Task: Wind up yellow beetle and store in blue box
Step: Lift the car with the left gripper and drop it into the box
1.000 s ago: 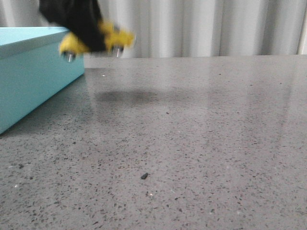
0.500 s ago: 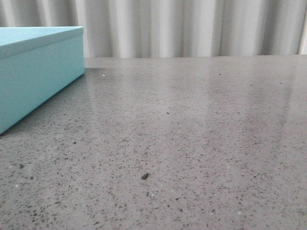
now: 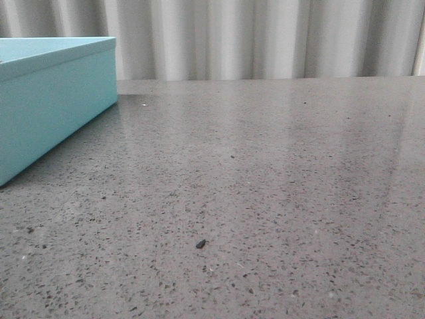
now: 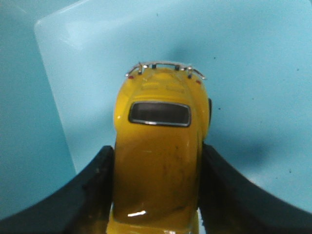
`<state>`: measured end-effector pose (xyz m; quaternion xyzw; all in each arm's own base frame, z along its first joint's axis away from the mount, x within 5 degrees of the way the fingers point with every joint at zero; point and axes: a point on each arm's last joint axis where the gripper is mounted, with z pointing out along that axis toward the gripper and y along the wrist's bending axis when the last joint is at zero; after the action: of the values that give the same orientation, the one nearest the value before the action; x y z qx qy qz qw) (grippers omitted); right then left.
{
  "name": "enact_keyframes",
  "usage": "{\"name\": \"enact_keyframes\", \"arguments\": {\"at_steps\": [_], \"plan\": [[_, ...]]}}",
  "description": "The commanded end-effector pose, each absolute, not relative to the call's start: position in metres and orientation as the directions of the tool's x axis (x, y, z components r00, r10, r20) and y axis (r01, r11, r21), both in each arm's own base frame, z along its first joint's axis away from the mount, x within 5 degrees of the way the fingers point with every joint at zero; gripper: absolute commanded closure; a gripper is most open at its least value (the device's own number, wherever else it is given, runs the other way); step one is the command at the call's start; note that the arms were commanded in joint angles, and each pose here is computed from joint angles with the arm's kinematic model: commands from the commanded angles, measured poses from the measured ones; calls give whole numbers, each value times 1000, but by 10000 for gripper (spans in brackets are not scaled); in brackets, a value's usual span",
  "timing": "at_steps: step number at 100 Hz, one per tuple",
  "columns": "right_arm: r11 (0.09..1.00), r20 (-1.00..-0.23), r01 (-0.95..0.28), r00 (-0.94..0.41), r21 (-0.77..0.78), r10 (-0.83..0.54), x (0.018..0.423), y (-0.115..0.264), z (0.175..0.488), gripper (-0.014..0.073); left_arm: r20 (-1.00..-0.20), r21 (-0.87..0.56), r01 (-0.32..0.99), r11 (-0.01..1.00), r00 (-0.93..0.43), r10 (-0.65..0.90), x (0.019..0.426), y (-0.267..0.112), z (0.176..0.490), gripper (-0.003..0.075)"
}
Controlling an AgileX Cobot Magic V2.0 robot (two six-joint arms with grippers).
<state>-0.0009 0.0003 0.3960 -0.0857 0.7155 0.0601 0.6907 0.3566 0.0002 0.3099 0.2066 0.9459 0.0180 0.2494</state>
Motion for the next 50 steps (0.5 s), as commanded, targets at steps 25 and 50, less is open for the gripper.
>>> {"name": "enact_keyframes", "arguments": {"at_steps": [25,50], "plan": [[976,-1000,-215,13,-29,-27,3,2,406,648,-563,154,353,923,-736,376,352,-4,337,311],[976,-998,-217,-39,-29,-38,3,2,401,648,-634,125,343,931,-694,341,334,-8,364,318]]}}
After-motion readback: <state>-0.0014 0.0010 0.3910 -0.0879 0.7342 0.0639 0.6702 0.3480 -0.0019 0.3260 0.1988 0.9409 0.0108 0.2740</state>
